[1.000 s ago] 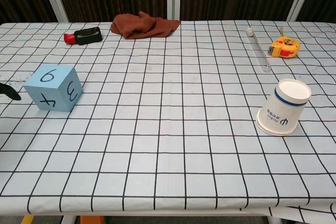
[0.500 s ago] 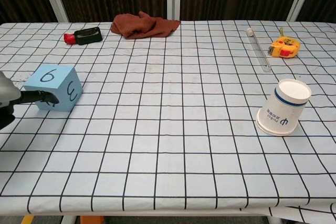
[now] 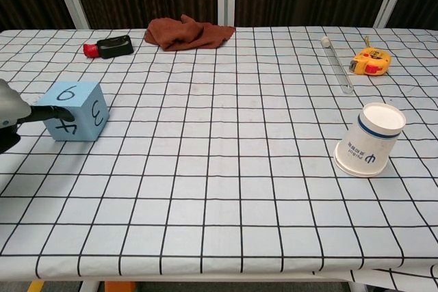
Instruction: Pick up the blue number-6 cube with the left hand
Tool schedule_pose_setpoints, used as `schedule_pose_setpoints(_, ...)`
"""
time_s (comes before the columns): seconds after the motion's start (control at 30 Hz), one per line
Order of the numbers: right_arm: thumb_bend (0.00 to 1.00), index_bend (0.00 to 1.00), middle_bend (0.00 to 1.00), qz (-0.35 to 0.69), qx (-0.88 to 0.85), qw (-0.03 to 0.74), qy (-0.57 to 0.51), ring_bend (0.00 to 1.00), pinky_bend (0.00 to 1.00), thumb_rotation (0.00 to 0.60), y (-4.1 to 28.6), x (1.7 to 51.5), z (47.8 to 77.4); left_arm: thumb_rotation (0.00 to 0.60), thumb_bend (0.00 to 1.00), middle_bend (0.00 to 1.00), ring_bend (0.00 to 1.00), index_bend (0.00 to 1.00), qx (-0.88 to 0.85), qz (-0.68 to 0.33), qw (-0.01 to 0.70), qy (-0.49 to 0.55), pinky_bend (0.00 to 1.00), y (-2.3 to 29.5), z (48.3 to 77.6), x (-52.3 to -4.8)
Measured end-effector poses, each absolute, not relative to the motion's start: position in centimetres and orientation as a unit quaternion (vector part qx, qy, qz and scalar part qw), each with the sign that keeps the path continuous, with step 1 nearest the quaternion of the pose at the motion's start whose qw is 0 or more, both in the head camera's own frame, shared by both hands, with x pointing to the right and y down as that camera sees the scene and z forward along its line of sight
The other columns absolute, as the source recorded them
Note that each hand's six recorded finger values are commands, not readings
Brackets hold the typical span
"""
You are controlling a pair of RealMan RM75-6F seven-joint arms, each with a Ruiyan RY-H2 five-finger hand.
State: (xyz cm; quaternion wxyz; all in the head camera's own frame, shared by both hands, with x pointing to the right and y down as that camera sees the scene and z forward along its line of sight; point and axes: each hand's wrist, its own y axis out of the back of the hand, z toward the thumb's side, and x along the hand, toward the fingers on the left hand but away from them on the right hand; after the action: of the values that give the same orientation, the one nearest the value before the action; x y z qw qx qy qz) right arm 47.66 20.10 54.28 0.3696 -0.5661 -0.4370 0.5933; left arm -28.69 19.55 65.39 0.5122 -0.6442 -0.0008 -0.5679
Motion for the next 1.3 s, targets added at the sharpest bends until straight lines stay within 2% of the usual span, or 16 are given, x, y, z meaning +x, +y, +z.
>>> schedule_pose_setpoints(0.47,0.05,0.0,0.0,0.597,-0.565,0.365,-0.436,0.0,0.0,0.6,20.3,48.0,54.7,0.6,0.64,0.85,0.9,0.11,-0.637,-0.547,0.542,-0.03,0.93,17.8,66.0,-25.9)
schedule_pose_setpoints(0.87,0.05,0.0,0.0,0.602,-0.563,0.36,-0.436,0.0,0.0,0.6,20.5,48.5,54.9,0.6,0.64,0.85,0.91,0.11,-0.61,-0.571,0.547,-0.056,0.94,15.0,67.1,-25.6)
schedule_pose_setpoints(1.3,0.05,0.0,0.0,0.604,-0.562,0.36,-0.436,0.0,0.0,0.6,20.5,48.5,55.1,0.6,0.65,0.86,0.91,0.19,-0.585,-0.597,0.544,-0.07,0.94,11.7,67.5,-25.4)
